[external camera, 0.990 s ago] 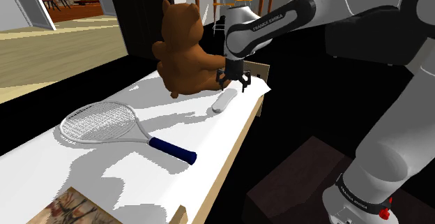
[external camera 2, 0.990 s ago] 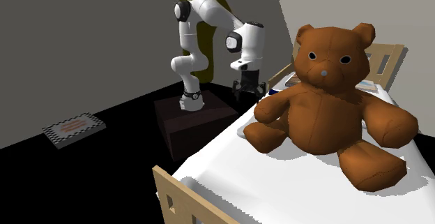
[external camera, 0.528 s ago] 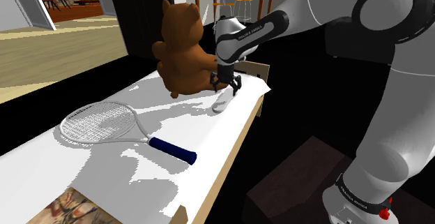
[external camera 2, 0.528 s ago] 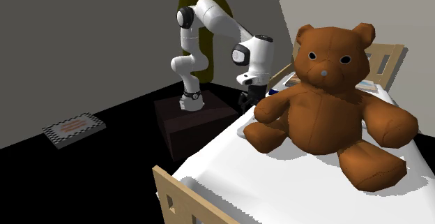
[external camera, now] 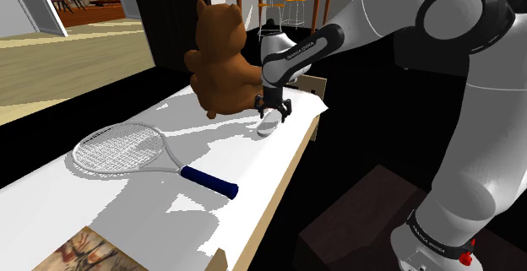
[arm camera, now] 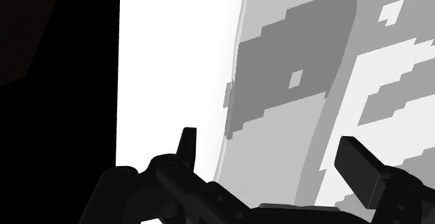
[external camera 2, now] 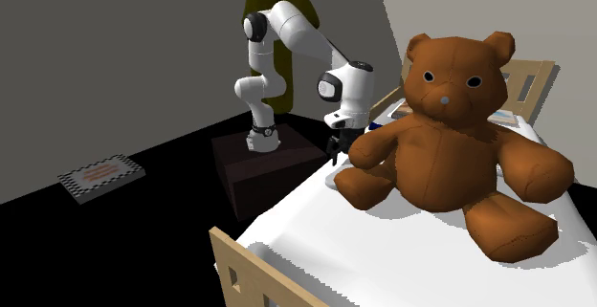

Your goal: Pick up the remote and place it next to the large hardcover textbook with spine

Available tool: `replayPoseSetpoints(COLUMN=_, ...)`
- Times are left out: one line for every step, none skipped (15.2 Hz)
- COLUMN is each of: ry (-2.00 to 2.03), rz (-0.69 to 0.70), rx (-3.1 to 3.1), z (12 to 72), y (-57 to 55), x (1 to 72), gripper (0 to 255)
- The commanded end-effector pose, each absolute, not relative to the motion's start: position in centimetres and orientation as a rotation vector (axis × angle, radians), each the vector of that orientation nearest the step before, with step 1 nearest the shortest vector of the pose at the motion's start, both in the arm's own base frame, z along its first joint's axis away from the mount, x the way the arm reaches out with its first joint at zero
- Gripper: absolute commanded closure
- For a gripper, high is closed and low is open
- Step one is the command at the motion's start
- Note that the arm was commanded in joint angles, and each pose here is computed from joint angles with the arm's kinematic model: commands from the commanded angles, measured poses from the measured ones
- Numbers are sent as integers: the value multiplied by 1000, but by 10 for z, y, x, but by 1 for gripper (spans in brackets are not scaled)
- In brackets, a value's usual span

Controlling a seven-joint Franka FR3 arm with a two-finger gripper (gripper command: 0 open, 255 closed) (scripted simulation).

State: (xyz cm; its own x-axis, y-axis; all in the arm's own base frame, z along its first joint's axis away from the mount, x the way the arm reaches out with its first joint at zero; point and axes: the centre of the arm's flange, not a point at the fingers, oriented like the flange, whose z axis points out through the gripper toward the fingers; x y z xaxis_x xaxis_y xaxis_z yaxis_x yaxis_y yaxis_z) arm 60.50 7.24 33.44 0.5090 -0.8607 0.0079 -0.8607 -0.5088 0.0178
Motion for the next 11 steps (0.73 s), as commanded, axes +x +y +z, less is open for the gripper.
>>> replayPoseSetpoints(ry=-1547, rz=-2, rx=2712, z=334, y=73, x=605, gripper=0)
replayPoseSetpoints(ry=-1547, rz=-2, rx=2712, z=334, y=73, x=605, gripper=0)
replayPoseSetpoints(ry=-1547, rz=-2, rx=2712, z=334, y=73, x=605, gripper=0)
replayPoseSetpoints(ry=-1547, rz=-2, rx=2712, z=334, y=73, x=605, gripper=0)
replayPoseSetpoints(ry=-1547, rz=-3, rx=2712, z=334, y=72, x=605, gripper=0)
replayPoseSetpoints(ry=-1547, rz=-3, rx=2712, z=334, y=72, x=605, gripper=255)
replayPoseSetpoints(ry=-1547, rz=-3, rx=2712, z=334, y=72, x=605, gripper=255)
replayPoseSetpoints(ry=-1547, rz=-3, rx=2712, z=334, y=72, x=605, gripper=255)
replayPoseSetpoints(ry=-1547, rz=-3, rx=2712, z=334, y=72, x=605, gripper=255)
replayPoseSetpoints(ry=-1547, rz=-3, rx=2712, z=334, y=72, x=605, gripper=255)
replayPoseSetpoints(ry=-1547, rz=-3, rx=2712, z=334, y=72, x=605, gripper=255)
